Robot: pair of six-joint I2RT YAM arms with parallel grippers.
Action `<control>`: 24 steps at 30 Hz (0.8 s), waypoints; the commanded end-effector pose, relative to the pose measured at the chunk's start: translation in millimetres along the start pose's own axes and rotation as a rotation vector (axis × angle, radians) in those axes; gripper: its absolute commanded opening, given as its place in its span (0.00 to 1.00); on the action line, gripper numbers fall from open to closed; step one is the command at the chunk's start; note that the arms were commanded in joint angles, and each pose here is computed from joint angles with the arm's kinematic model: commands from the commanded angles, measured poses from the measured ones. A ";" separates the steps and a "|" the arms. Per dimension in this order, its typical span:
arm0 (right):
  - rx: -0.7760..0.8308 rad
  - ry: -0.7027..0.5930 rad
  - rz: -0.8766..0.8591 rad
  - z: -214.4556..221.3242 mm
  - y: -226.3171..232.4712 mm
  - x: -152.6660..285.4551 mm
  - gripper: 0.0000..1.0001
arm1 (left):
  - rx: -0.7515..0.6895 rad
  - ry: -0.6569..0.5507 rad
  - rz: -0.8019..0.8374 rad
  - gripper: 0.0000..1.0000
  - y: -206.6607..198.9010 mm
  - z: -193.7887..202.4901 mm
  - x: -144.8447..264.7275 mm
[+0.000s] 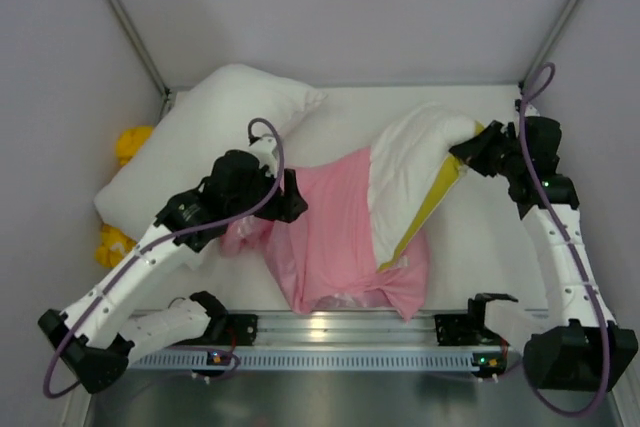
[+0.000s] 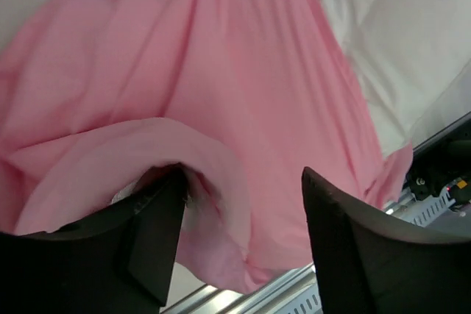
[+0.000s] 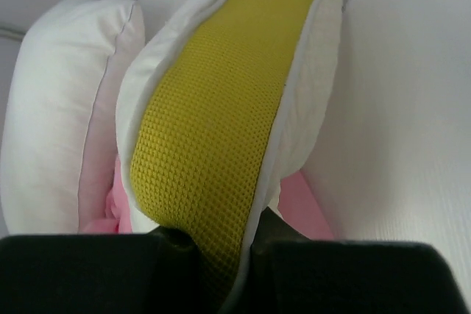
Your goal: Remove the pillowcase from the pillow
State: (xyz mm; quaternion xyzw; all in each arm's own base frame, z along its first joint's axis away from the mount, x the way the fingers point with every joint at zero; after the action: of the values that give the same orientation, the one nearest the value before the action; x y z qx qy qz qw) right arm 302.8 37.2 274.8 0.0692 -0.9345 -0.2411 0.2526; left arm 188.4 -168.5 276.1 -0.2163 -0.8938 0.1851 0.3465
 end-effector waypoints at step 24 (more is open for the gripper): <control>0.248 -0.131 0.055 22.2 17.1 43.9 0.00 | -0.015 -0.291 -0.116 0.99 -26.8 -60.8 -16.5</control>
State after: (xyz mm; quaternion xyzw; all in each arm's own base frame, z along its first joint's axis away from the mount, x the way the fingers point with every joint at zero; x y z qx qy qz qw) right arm 246.3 60.1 264.0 0.0816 -0.9578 -0.1438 0.2350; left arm 218.5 -222.0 292.2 -0.2192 -0.9041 0.1945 0.3111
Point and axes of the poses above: each gripper's point midway between its finger pads, its own x axis back along the fingers, its own y axis along the line the jaws close on, z = x × y, the point moved 3 cm from there along x, back along the fingers, and after that the axes turned 12 degrees about x, right-handed, at the moved point
